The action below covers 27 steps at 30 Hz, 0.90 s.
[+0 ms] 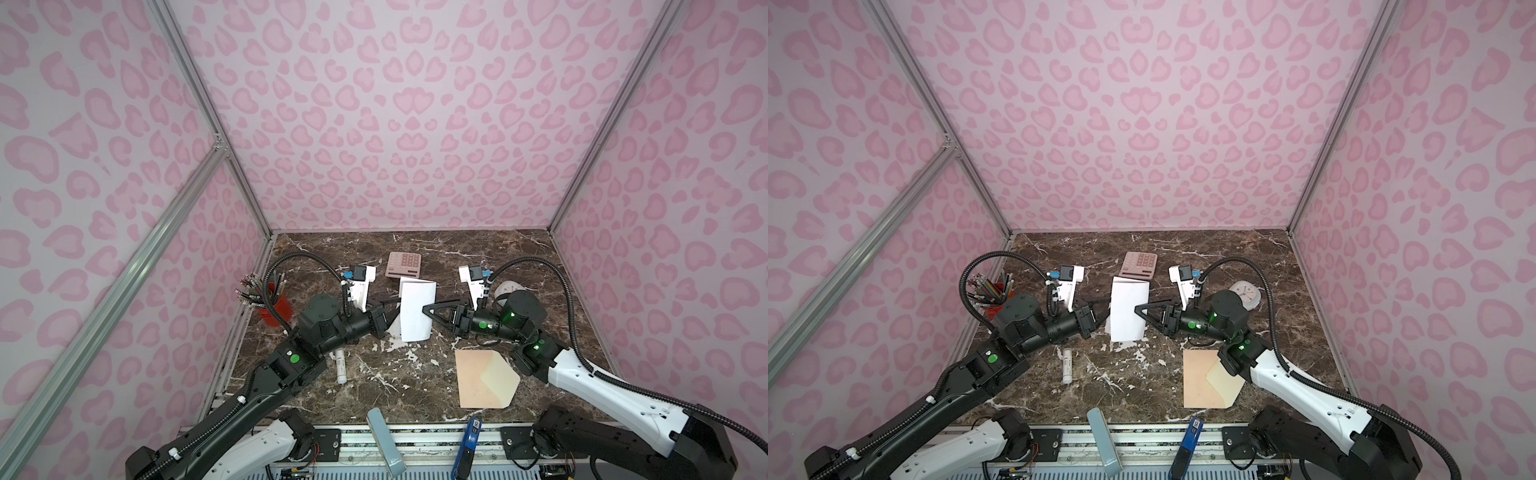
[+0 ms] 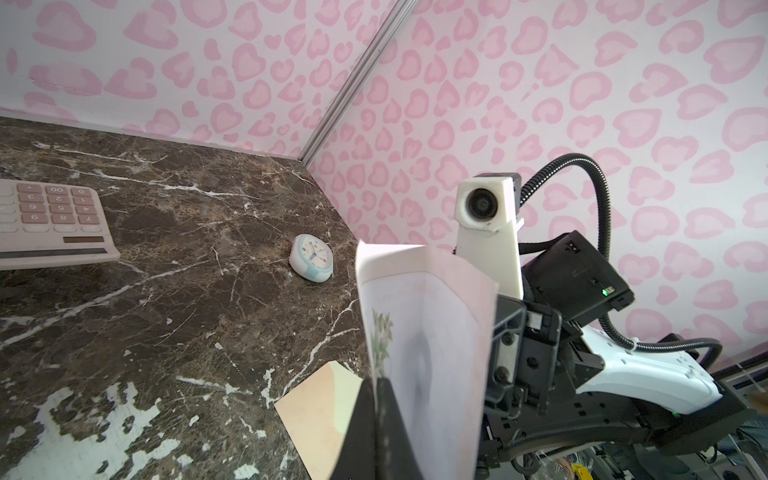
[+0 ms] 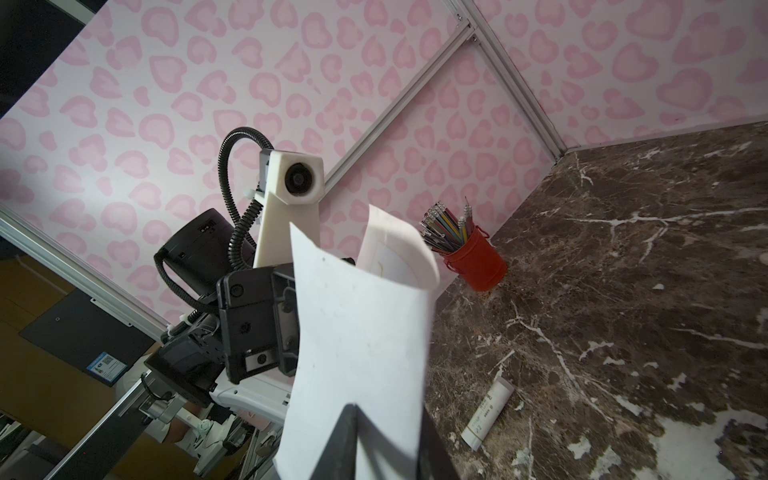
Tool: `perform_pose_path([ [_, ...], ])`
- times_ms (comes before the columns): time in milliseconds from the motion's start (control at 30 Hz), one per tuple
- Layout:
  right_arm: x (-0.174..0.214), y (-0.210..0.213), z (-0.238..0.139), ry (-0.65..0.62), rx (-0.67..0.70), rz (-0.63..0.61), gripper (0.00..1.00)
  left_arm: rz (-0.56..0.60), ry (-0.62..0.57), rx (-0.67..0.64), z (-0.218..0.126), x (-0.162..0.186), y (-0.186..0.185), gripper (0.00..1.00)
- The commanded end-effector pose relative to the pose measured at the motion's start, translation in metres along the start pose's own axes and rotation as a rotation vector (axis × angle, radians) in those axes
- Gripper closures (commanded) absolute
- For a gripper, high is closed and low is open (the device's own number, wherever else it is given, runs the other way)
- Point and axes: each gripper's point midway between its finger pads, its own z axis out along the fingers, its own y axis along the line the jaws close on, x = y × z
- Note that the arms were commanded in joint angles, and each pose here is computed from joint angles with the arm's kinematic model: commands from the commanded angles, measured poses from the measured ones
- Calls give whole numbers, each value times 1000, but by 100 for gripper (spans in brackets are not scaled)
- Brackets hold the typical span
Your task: Place the letter into the envelope and seal it
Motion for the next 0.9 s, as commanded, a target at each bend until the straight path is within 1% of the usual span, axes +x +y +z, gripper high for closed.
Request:
perform_pose_path([
  [0,-5,7,0,-12,-20,-21,77,19,-16,3,-2,-4,-2,96],
  [200,-6,7,1,-11,-21,-20,81,28,-21,-1,-4,-5,-2,96],
  [667,-5,5,3,-2,-17,-15,93,50,-29,-22,-10,-7,-1,95],
  [700,-6,6,4,-2,-18,-18,94,56,-29,-29,-11,-7,-1,92],
  [767,-6,5,4,3,-11,-20,96,84,-32,-64,-17,-10,1,81],
  [833,-6,5,4,12,3,-28,98,128,-39,-117,-29,-14,4,65],
  [867,-6,4,3,20,12,-34,98,150,-46,-140,-35,-17,5,54],
])
